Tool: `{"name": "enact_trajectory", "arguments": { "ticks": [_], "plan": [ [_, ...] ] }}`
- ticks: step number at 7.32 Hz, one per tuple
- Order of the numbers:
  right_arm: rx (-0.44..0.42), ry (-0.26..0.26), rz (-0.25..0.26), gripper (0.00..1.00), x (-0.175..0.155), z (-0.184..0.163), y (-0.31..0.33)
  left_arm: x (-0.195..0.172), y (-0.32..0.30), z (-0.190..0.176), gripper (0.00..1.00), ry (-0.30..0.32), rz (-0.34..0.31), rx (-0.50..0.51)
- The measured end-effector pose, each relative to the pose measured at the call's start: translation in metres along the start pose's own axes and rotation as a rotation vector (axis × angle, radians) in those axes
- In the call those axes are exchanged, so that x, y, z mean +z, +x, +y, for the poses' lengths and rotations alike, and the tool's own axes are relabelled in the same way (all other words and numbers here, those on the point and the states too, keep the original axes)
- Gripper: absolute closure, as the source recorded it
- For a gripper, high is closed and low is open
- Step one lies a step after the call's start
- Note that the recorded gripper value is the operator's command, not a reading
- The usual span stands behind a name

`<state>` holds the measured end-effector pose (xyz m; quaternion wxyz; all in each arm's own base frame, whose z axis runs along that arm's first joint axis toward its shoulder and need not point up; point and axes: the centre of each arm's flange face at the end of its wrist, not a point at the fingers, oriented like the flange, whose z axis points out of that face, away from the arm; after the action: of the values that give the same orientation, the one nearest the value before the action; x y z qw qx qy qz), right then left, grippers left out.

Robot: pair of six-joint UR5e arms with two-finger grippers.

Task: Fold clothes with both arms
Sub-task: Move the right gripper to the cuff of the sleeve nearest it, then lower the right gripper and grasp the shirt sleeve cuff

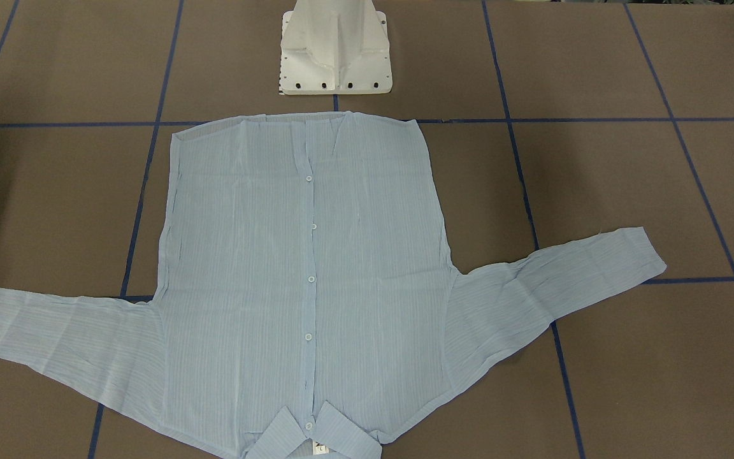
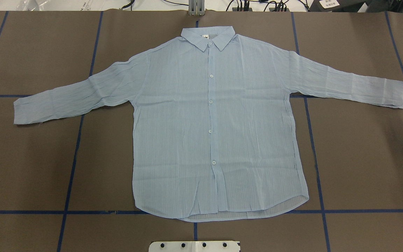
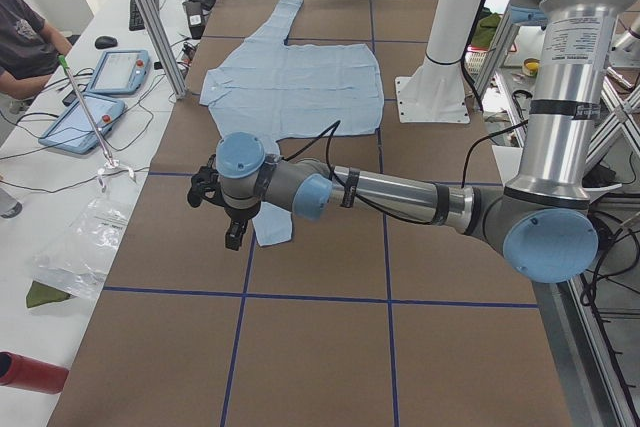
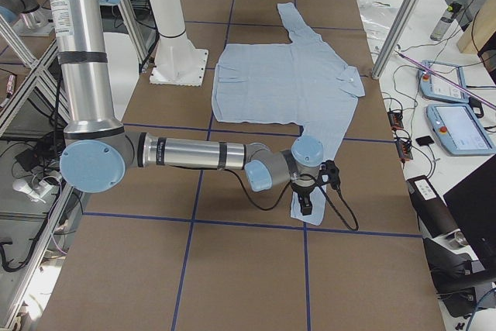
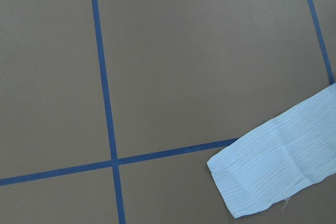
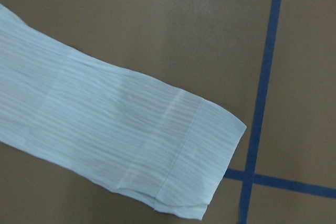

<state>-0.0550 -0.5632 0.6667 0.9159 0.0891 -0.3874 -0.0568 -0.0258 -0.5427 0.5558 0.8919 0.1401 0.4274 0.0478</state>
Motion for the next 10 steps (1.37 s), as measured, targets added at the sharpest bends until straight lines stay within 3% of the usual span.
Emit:
{"name": "enact_trajectory", "arguments": {
  "ticks": [2, 5, 8, 10],
  "plan": [
    [-0.001, 0.010, -0.009, 0.01, 0.027, -0.016, 0.009, 0.009, -0.010, 0.009, 0.00, 0.037, 0.006, 0.039],
    [-0.009, 0.036, -0.011, 0.01, 0.030, -0.024, 0.004, 0.011, -0.013, 0.011, 0.00, 0.048, 0.008, 0.046],
    [0.063, 0.100, -0.005, 0.01, 0.033, -0.017, 0.006, 0.010, -0.012, 0.010, 0.00, 0.049, 0.008, 0.047],
    [0.120, 0.079, -0.008, 0.01, 0.048, -0.012, -0.002, 0.009, -0.011, 0.009, 0.00, 0.051, 0.009, 0.049]
  ]
}}
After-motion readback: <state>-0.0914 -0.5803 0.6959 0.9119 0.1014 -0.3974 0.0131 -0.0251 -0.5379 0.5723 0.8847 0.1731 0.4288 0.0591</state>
